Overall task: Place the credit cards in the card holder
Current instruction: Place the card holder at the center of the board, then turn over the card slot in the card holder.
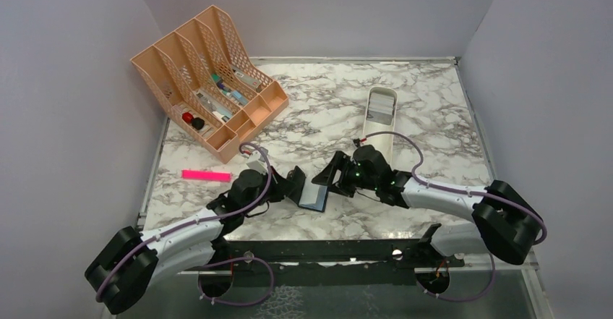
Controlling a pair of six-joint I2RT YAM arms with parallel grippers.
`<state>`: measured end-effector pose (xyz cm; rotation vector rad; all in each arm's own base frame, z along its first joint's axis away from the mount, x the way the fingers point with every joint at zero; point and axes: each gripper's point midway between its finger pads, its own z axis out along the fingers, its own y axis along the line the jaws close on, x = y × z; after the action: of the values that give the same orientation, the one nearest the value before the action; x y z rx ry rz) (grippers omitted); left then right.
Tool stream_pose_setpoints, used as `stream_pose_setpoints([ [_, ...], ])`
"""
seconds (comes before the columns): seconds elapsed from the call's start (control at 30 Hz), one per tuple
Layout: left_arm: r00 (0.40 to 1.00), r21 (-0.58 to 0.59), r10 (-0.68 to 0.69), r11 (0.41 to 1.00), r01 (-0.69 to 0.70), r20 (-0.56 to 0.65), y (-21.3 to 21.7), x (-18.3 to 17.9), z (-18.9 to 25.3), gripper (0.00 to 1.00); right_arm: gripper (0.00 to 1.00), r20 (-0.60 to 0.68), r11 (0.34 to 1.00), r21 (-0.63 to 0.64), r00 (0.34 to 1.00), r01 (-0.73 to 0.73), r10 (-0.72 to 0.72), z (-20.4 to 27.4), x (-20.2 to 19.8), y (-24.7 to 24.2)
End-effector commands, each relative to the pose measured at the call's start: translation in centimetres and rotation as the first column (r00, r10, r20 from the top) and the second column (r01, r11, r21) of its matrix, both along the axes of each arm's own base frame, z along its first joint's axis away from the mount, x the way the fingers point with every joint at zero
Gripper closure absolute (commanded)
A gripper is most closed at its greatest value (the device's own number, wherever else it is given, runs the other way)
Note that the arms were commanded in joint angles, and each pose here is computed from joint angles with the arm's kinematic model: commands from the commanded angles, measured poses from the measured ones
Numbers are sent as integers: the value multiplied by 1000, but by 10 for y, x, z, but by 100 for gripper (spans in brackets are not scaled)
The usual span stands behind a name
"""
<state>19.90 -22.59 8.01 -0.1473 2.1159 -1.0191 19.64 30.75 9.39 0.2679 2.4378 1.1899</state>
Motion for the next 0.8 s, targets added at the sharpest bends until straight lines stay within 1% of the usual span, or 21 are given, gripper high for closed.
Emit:
stream_pose_setpoints([
  [0.0,998,-50,61,997,-63,-25,-1,7,2,100,24,-60,997,-38,996,60,-62,-25,-2,-7],
  [0.17,996,-39,69,997,-71,-49,1,5,-7,100,25,-100,997,-37,993,60,-64,-39,-3,-2],
  [0.3,996,-41,76,996,-78,-46,2,6,-7,100,27,-93,999,27,995,33,-30,-37,-5,7],
  [0.37,996,-41,77,996,-79,-41,2,5,-7,100,28,-94,999,33,995,24,-20,-36,-5,10],
  [0.5,996,-41,74,996,-76,-39,2,5,-6,100,29,-90,999,32,996,28,-25,-34,-3,14],
  [0.77,997,-39,70,997,-72,-37,2,4,-7,100,29,-115,998,-11,992,56,-57,-45,-3,14],
])
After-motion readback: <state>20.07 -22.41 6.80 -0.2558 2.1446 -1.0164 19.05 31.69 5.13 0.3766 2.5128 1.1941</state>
